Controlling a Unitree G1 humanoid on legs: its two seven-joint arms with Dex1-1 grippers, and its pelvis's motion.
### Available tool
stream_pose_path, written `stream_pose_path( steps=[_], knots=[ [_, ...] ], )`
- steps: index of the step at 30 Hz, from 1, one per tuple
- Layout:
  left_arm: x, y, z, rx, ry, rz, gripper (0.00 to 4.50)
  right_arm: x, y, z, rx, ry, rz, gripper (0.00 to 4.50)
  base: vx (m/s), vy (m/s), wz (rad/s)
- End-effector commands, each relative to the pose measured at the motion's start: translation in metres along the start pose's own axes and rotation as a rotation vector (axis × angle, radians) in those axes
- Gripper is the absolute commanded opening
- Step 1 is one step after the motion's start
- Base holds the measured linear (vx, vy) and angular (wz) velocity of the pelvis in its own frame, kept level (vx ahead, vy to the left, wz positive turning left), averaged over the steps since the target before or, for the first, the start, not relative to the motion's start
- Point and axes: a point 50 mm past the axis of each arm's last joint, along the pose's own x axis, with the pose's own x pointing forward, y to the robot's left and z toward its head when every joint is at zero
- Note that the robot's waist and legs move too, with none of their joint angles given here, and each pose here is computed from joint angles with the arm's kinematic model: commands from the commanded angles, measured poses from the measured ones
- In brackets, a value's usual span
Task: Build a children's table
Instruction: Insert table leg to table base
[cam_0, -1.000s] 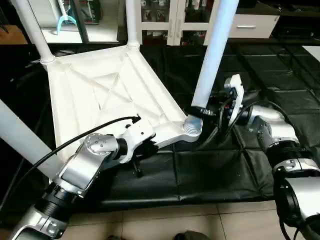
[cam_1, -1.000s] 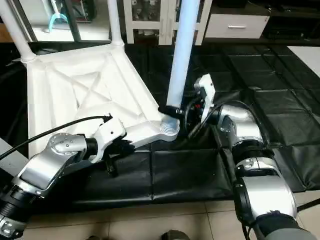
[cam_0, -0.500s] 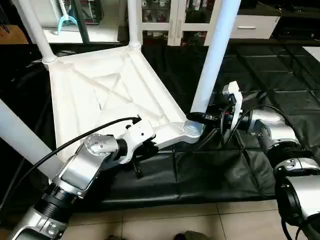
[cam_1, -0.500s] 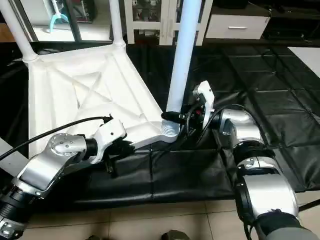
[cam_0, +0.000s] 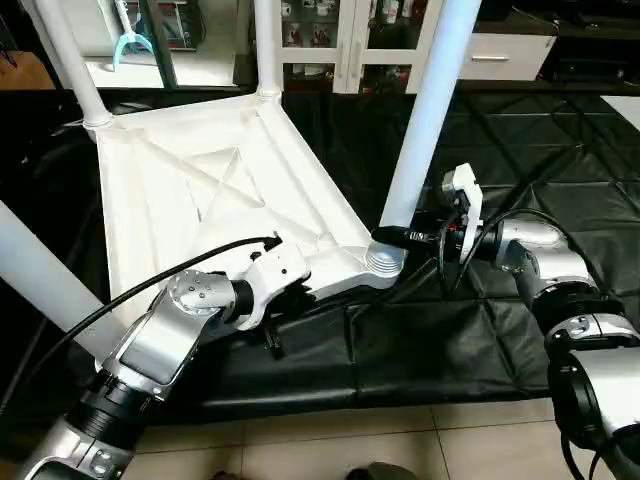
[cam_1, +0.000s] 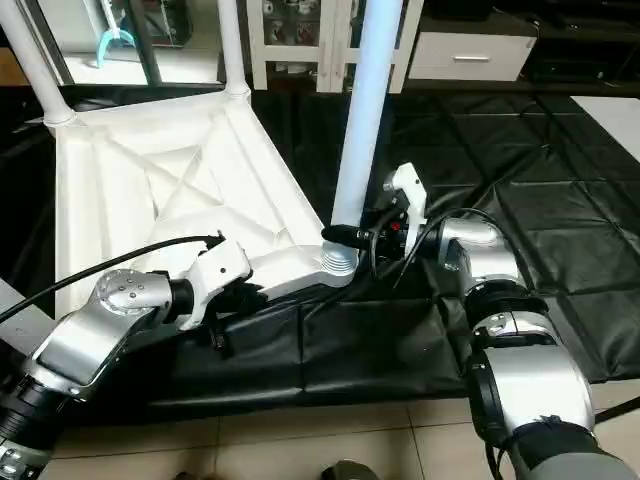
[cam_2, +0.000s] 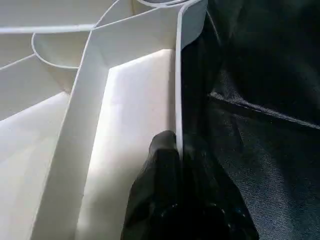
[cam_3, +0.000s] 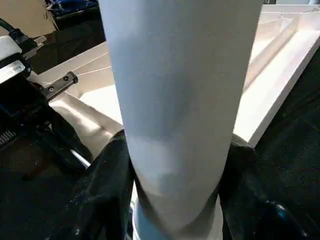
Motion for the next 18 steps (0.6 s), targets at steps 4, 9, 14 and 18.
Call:
stream_pose_path(
  steps=[4,9,14,18],
  knots=[
    [0.011,-0.019,-0.012,-0.021,0.039,-0.092,0.0,0.002,0.004,-0.004,0.024,-0.023,0.041,1.95,0.0,0.0,0.0],
    [0.011,-0.019,-0.011,-0.02,0.038,-0.087,0.0,0.002,0.001,-0.009,0.089,-0.049,-0.02,1.95,0.0,0.0,0.0],
    [0.011,-0.019,-0.012,-0.02,0.039,-0.082,0.0,-0.001,-0.003,-0.013,0.157,-0.071,-0.094,1.95,0.0,0.0,0.0],
    [0.01,-0.02,-0.014,-0.021,0.043,-0.079,0.0,-0.005,-0.008,-0.015,0.239,-0.113,-0.17,1.95,0.0,0.0,0.0]
  ],
)
